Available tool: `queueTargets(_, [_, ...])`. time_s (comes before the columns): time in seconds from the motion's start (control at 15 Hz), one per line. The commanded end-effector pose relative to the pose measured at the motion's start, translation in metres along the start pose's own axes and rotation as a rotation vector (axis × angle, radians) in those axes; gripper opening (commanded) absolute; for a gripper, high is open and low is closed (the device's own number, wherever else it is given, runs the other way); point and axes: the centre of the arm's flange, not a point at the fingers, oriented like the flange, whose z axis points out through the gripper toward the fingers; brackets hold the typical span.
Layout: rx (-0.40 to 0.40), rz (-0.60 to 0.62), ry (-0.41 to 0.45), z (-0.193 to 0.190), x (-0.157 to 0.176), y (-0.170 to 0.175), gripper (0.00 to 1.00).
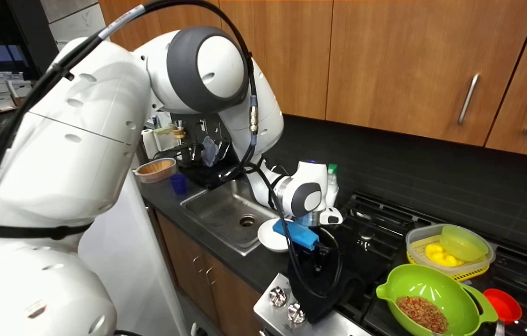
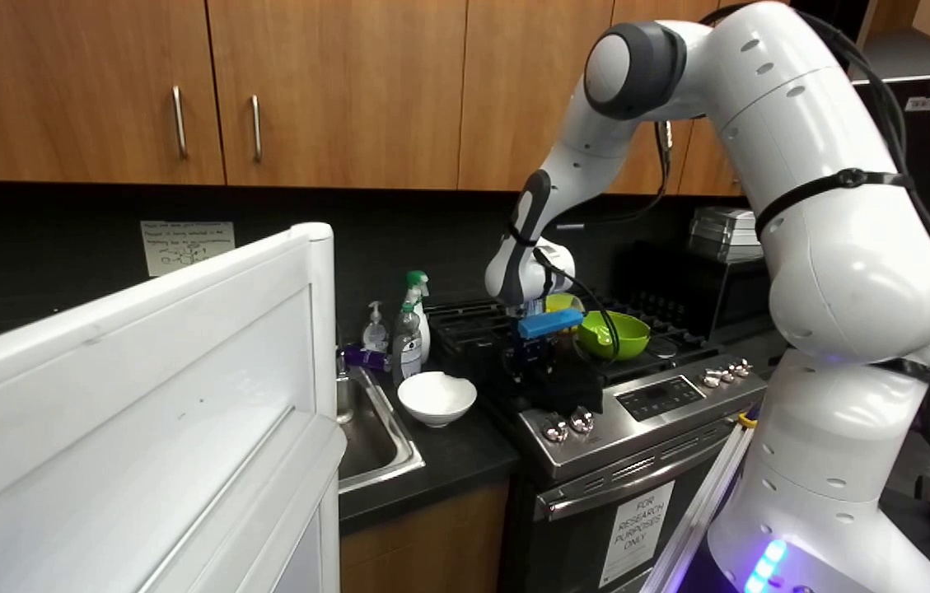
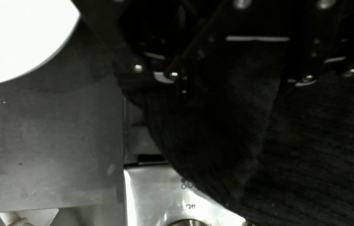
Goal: Put the cloth on the white stand
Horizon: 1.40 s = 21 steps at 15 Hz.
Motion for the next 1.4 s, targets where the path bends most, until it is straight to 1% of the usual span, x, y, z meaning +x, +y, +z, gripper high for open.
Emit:
queueTargets(0.0, [0.008, 0.008, -0.011, 0.006, 0.015, 0.001, 0.94])
queueTargets(0.07, [0.006, 0.008, -0.013, 0.006, 0.016, 0.002, 0.5])
queueTargets(0.13, [0.004, 0.007, -0.015, 0.007, 0.017, 0.002, 0.54])
queueTargets(0.2, [0.003, 0.007, -0.017, 0.007, 0.017, 0.001, 0.54])
queueTargets(0.4, [0.002, 0.01, -0.023, 0.006, 0.018, 0.001, 0.34])
queueTargets(0.47, [0.003, 0.011, -0.026, 0.005, 0.017, 0.001, 0.26])
queueTargets(0.67, [-0.01, 0.014, -0.06, -0.006, 0.009, 0.002, 0.05])
queueTargets(0.73, [-0.016, 0.013, -0.072, -0.012, 0.005, 0.002, 0.01])
queueTargets(0.8, [-0.017, 0.011, -0.079, -0.017, 0.001, 0.002, 0.0])
queueTargets(0.93, [-0.025, -0.004, -0.096, -0.03, -0.005, 0.0, 0.02])
queueTargets(1.13, [-0.049, -0.035, -0.138, -0.05, -0.013, -0.002, 0.02])
queueTargets(1.33, [-0.06, -0.058, -0.139, -0.07, -0.022, -0.007, 0.02])
